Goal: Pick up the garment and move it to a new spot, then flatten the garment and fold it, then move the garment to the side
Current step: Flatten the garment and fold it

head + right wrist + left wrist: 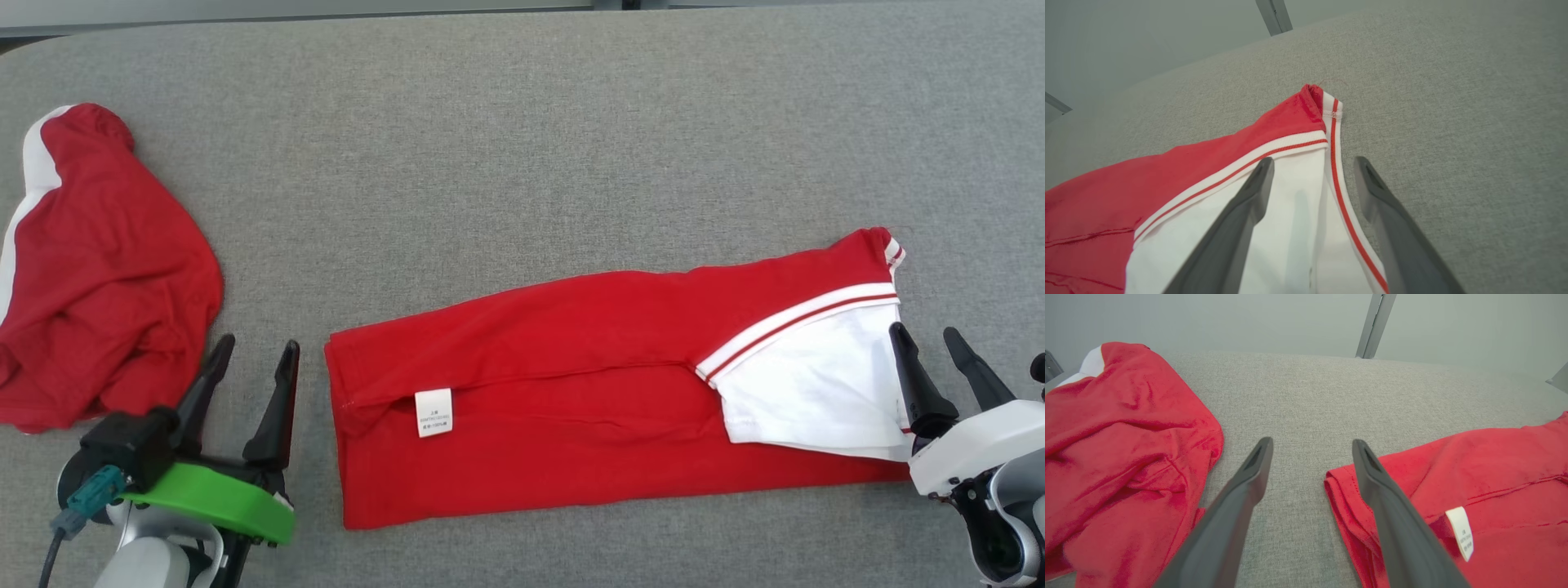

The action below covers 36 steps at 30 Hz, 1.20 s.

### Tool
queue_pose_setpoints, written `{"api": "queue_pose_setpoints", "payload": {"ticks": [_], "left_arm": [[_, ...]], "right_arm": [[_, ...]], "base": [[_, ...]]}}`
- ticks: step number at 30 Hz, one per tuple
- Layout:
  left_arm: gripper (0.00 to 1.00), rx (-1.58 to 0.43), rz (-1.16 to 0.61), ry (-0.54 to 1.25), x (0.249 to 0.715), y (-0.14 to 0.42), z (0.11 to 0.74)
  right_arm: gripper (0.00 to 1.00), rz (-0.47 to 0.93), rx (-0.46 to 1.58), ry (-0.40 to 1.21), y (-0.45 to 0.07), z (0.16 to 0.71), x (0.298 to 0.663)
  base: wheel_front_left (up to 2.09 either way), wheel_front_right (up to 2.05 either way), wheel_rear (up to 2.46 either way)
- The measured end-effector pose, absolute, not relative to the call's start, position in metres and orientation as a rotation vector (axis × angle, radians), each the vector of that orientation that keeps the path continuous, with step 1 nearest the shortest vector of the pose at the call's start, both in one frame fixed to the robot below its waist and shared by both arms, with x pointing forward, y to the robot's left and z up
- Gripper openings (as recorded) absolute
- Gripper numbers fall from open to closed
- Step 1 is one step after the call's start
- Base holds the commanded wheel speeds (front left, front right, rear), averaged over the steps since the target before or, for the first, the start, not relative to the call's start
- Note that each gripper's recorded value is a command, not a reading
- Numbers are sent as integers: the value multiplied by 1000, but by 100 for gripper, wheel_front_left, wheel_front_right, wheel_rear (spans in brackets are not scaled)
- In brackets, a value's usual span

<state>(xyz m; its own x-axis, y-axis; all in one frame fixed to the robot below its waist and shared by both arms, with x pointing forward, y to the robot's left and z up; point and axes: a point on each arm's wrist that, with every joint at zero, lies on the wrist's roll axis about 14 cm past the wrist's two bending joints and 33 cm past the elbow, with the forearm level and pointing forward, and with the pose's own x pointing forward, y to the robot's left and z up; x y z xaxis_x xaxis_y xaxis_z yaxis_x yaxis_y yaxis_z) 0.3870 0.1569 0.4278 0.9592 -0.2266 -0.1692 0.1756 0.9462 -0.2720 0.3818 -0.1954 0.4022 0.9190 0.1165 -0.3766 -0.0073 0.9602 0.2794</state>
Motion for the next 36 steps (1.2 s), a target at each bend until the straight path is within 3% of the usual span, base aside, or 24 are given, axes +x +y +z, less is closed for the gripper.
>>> {"api": "queue_pose_setpoints", "payload": {"ticks": [6,15,16,17,18,19,20,28,36], "left_arm": [[100,-305,-144,36,404,159,473],[100,-314,-65,-63,405,178,500],[100,-316,-48,-76,405,183,503],[100,-316,-36,-84,405,186,505],[100,-315,-24,-93,404,190,508],[100,-310,-14,-108,404,193,512],[100,-304,-10,-121,404,196,516],[100,-307,14,-180,400,204,532],[100,-312,-4,-203,401,200,538]], "right_arm": [[100,37,258,498,-204,379,382],[100,89,251,696,-190,342,384],[95,104,258,718,-187,339,384],[46,118,272,741,-185,337,383],[34,125,297,758,-183,336,384],[9,124,321,772,-183,336,384],[0,125,346,788,-183,335,385],[0,104,555,834,-189,345,386],[0,-170,544,766,-302,372,391]], "base": [[0,0,0],[0,0,0],[0,0,0],[0,0,0],[0,0,0],[0,0,0],[0,0,0],[0,0,0],[0,0,0]]}}
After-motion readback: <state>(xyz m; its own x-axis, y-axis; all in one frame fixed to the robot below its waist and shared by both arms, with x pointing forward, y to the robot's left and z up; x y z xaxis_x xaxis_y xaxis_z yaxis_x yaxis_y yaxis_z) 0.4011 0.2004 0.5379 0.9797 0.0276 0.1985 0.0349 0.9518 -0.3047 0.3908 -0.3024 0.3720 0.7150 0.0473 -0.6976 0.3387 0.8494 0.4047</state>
